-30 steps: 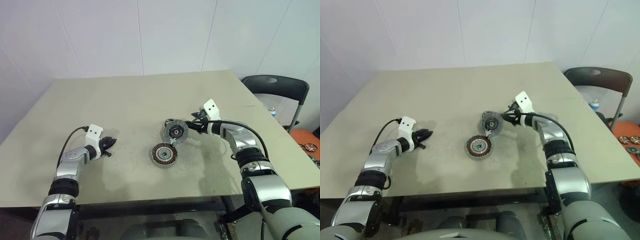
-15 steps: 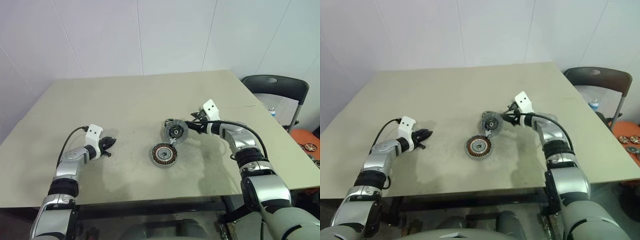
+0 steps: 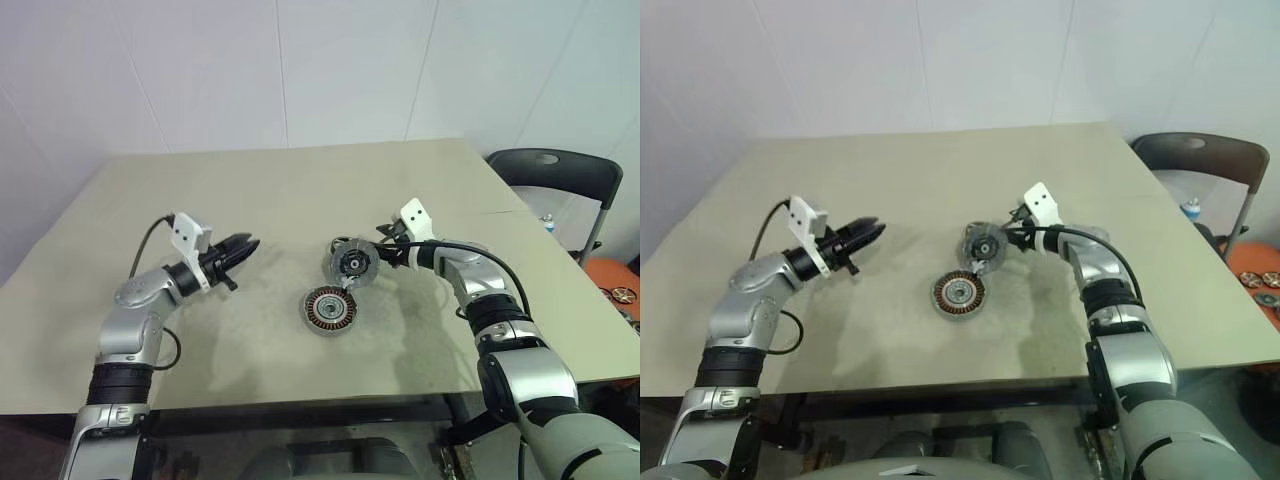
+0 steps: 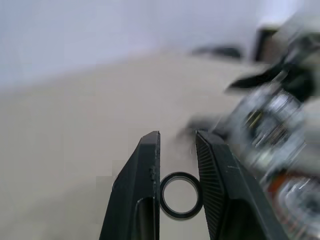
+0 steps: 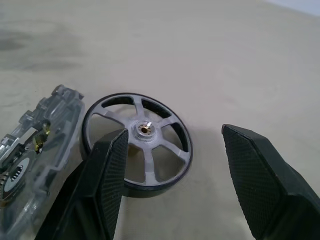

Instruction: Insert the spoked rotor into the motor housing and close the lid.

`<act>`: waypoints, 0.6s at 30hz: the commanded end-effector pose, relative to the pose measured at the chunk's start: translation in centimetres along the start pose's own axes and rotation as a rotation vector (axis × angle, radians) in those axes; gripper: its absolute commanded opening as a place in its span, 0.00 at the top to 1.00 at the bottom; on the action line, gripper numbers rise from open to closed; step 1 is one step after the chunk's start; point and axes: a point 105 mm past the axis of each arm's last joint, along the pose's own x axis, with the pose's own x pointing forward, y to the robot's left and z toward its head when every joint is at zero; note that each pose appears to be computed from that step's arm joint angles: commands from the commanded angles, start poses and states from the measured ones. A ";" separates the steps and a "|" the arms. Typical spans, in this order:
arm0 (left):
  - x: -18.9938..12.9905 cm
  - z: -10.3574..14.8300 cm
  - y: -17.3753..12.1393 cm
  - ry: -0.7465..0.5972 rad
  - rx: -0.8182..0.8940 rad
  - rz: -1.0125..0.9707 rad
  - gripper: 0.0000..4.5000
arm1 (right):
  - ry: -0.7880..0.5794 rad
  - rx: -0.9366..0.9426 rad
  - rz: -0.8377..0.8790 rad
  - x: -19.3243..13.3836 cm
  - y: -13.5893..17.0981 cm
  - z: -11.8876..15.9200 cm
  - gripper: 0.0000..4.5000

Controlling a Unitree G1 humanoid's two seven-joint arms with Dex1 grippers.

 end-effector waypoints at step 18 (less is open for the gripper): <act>1.8 1.3 -4.1 0.003 0.136 -0.337 0.83 | -0.086 -0.033 0.007 0.8 0.4 2.8 0.30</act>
